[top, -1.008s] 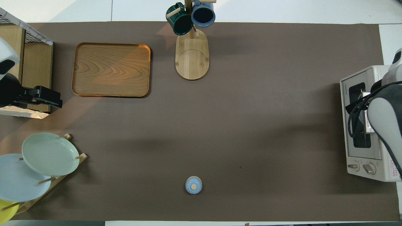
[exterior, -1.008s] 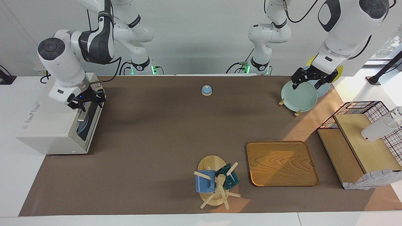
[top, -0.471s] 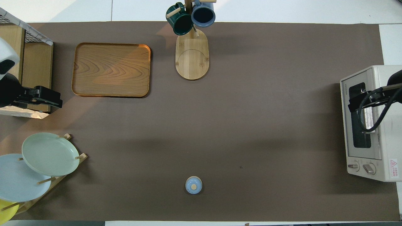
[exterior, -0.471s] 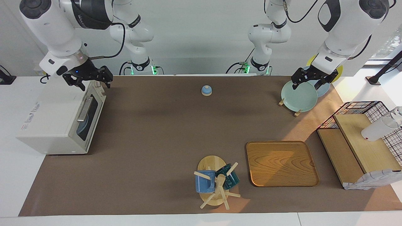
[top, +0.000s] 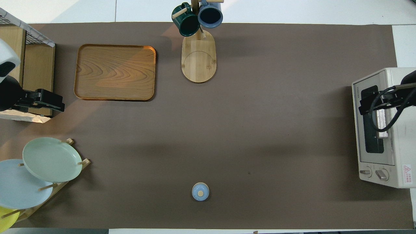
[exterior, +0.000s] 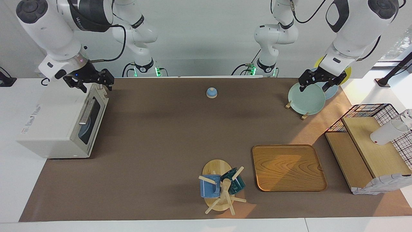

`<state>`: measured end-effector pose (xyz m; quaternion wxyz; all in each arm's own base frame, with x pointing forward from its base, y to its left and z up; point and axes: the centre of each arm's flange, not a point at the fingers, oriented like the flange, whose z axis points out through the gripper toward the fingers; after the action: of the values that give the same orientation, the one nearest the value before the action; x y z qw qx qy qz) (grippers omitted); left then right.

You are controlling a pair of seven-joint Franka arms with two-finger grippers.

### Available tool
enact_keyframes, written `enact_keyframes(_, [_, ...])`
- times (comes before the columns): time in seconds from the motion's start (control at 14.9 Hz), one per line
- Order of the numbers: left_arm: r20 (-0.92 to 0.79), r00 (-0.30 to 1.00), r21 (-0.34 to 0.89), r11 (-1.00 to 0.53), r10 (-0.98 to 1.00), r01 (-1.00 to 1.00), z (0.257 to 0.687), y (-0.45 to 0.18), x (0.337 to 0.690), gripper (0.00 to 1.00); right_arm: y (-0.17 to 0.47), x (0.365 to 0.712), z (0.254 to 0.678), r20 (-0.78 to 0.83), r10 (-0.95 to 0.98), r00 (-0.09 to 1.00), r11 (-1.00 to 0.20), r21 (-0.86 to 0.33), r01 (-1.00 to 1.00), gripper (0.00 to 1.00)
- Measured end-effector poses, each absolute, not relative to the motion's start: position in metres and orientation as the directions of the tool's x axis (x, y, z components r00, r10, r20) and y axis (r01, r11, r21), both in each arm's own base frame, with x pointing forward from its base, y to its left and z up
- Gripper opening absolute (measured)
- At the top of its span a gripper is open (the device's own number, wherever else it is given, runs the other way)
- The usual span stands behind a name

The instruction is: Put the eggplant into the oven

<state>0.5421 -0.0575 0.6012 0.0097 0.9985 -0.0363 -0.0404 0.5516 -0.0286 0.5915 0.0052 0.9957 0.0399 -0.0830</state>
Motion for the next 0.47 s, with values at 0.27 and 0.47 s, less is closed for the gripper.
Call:
enact_keyframes(0.27, [-0.08, 0.994, 0.022, -0.997, -0.073, -0.072, 0.601, -0.058, 0.542, 1.0, -0.023, 0.55, 0.595, -0.161, 0.088, 0.983, -0.996, 0.004, 0.09, 1.0])
enact_keyframes(0.47, [-0.08, 0.994, 0.022, -0.997, -0.073, -0.072, 0.601, -0.058, 0.542, 1.0, -0.019, 0.544, 0.6, -0.155, 0.095, 0.983, -0.995, 0.005, 0.097, 1.0])
